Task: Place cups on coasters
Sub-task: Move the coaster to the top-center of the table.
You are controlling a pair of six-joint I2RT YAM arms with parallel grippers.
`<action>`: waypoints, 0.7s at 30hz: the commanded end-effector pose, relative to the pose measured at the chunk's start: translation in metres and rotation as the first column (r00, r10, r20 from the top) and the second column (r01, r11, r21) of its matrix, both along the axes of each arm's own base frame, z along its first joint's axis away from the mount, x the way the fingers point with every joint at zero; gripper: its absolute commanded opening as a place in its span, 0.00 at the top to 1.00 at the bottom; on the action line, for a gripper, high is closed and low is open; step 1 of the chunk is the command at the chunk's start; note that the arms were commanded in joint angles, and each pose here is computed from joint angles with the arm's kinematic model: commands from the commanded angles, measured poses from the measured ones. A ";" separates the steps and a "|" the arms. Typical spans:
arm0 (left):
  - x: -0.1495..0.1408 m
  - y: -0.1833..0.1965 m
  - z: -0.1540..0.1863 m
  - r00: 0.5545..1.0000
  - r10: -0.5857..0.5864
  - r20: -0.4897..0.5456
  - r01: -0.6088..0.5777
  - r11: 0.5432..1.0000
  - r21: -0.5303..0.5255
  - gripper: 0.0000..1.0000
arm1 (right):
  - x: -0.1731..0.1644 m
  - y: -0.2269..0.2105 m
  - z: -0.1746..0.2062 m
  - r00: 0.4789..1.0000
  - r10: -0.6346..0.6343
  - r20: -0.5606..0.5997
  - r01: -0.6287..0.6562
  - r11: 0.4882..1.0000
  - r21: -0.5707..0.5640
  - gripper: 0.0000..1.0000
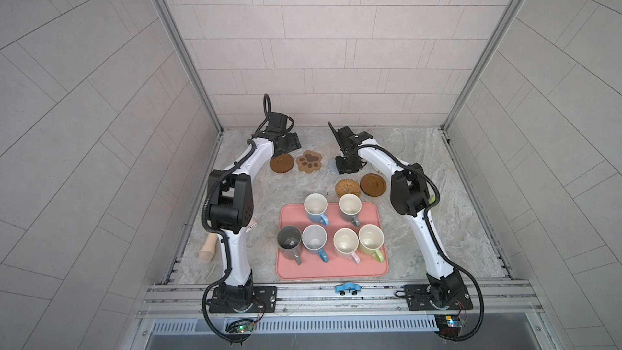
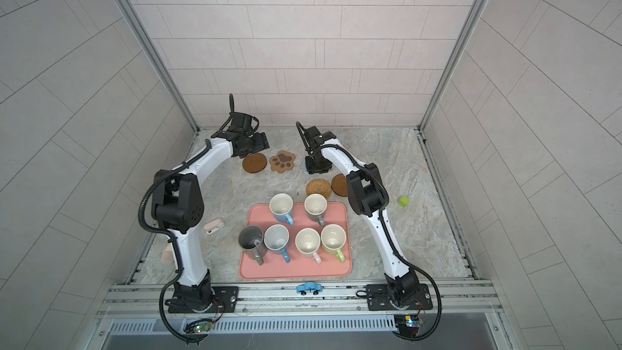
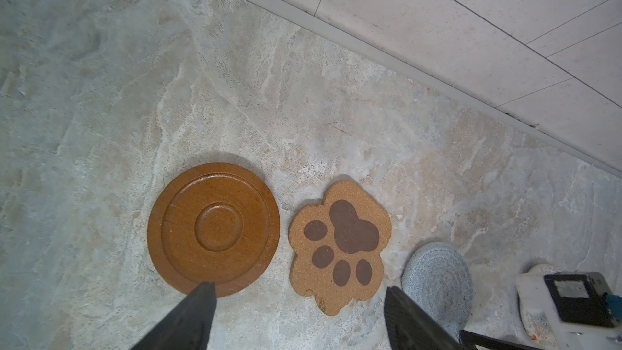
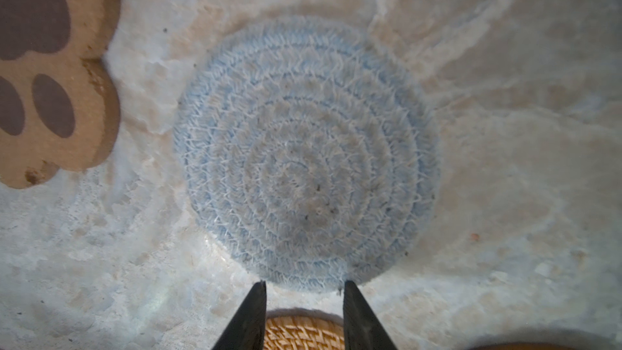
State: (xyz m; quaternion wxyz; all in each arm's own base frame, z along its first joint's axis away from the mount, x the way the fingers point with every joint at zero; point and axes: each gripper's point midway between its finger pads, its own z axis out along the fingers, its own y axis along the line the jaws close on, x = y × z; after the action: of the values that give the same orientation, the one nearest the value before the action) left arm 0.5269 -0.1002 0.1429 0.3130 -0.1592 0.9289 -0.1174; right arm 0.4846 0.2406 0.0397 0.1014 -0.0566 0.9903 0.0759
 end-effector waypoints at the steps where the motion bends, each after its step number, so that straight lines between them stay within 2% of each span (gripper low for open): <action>1: -0.004 0.005 0.020 0.999 0.021 0.034 -0.021 1.000 -0.005 0.15 | -0.005 -0.005 0.016 1.000 -0.019 0.011 0.019 1.000 -0.025 0.59; 21: -0.005 0.005 0.020 0.999 0.021 0.035 -0.021 1.000 -0.003 0.14 | 0.006 0.007 -0.001 1.000 -0.026 0.005 0.026 1.000 0.017 0.59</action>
State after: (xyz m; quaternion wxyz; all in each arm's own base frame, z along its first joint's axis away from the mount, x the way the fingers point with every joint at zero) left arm 0.5259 -0.1000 0.1409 0.3108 -0.1594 0.9297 -0.1166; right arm 0.4900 0.2435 0.0409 0.1082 -0.0458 0.9898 0.0811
